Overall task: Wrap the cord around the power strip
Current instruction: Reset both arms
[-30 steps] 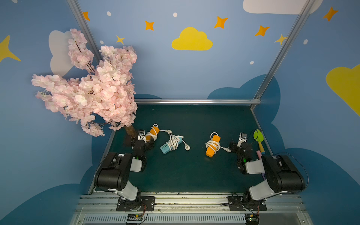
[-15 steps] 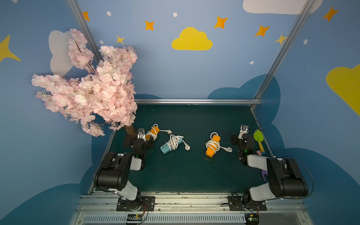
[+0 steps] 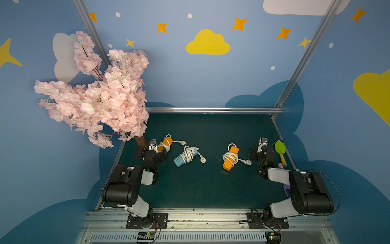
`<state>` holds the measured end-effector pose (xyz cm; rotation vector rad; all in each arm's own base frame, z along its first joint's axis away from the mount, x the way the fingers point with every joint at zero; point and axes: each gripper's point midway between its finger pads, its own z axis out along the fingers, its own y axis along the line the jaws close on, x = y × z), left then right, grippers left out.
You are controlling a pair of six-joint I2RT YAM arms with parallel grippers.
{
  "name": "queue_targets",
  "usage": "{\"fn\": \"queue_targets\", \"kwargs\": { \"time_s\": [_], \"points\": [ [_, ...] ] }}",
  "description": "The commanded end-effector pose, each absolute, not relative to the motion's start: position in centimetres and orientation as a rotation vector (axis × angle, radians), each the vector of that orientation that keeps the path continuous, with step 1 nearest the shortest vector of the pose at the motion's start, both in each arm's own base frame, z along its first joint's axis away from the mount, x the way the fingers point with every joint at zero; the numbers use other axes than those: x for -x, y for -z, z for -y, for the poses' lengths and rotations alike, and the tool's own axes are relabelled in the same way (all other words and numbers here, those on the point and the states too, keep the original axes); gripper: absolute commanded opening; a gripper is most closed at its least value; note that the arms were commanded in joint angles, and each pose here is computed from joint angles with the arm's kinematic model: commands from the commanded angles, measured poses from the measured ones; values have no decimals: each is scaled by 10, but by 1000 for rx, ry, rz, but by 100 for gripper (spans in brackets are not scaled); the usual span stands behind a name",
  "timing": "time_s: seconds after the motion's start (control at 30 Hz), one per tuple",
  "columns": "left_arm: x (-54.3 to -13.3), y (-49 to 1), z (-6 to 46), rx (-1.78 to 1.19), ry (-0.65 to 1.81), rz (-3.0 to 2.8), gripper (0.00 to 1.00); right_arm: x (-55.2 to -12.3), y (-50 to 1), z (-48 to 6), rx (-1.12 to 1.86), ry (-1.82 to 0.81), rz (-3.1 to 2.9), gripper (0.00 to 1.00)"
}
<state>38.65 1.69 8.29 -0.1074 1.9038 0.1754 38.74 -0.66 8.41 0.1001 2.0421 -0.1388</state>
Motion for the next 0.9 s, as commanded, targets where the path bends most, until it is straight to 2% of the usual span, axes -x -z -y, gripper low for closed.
{"fn": "queue_targets", "kwargs": {
  "time_s": [0.0,0.87],
  "points": [
    [-391,-88,-15,108,-158,-1889,100,-389,-89,7,-101,135,-2032,89],
    [-391,-88,-15,108,-159,-1889,100,-389,-89,6,-99,134,-2032,89]
  ]
}}
